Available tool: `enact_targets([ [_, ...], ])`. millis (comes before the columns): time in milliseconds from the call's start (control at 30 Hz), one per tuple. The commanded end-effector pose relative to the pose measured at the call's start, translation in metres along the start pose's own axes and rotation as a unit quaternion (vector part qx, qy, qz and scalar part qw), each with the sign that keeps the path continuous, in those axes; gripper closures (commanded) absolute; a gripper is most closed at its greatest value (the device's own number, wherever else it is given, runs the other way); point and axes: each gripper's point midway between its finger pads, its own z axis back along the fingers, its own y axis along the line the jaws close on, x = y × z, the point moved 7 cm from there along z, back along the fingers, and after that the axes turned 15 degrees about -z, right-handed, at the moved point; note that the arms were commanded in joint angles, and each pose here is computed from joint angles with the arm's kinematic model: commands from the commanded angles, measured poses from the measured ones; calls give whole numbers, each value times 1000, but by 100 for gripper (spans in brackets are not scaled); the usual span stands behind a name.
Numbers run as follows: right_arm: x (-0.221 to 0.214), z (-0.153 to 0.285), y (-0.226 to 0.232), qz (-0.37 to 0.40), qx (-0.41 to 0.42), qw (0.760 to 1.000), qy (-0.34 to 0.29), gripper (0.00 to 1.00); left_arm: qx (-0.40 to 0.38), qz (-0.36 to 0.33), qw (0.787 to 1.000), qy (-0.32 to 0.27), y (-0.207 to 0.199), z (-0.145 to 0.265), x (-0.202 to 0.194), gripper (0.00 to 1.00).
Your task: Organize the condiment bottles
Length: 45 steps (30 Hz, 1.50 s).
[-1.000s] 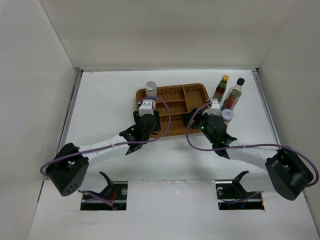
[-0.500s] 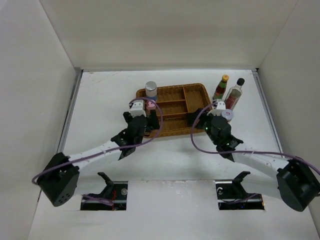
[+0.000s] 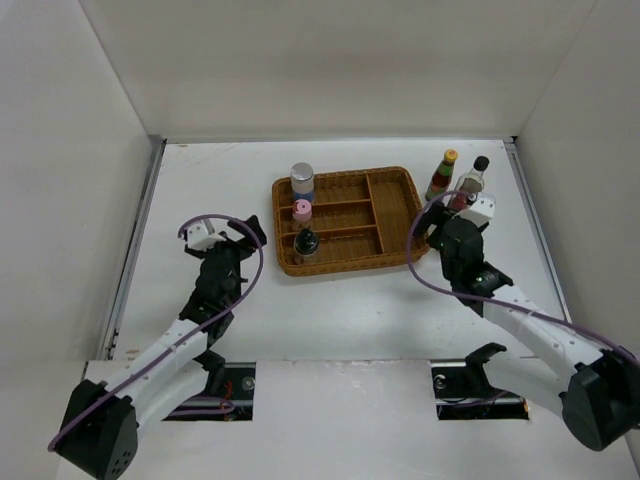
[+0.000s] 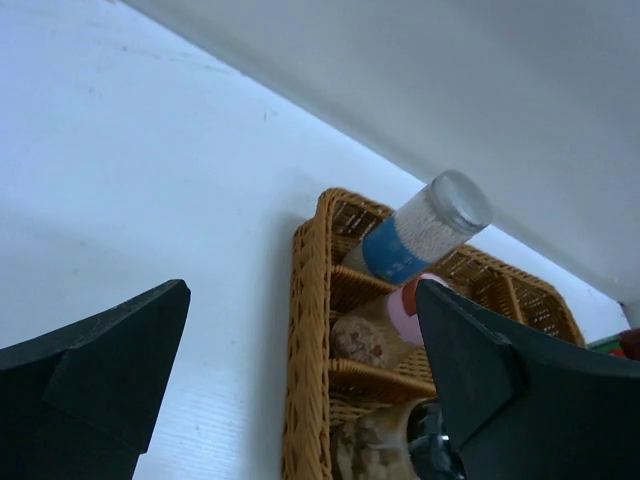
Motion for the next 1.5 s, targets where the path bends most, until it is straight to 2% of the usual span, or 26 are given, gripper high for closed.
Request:
enact_targets([
  [0,20,-8,-24,47,-114,992,-35,13,-4,33,999,8,2,-1,-18,0],
  [200,21,-37,-52,81,-199,976,-19,7,-4,42,999,12,12,-2,-33,0],
  [567,-2,-70,-63,47,-187,979,61,10,-17,47,999,22,9,-2,-36,0],
  [700,-7,-78,-69,45,-193,978,64,21,-25,48,998,26,7,-2,-37,0],
  [800,-8,-80,-71,44,-198,977,67,37,-23,47,998,27,8,-3,-37,0],
  [867,-1,-74,-71,39,-198,978,48,47,-22,47,998,29,8,-3,-38,0],
  [933,14,-63,-68,37,-199,979,12,49,-22,46,998,31,8,-4,-39,0],
  [1200,47,-23,5,51,-107,992,-42,50,-20,49,998,28,10,-5,-37,0],
  [1400,27,-51,111,43,65,997,16,50,-19,48,998,33,10,-6,-40,0],
  [1467,18,-71,140,40,95,994,28,50,-19,46,998,38,10,-7,-42,0],
])
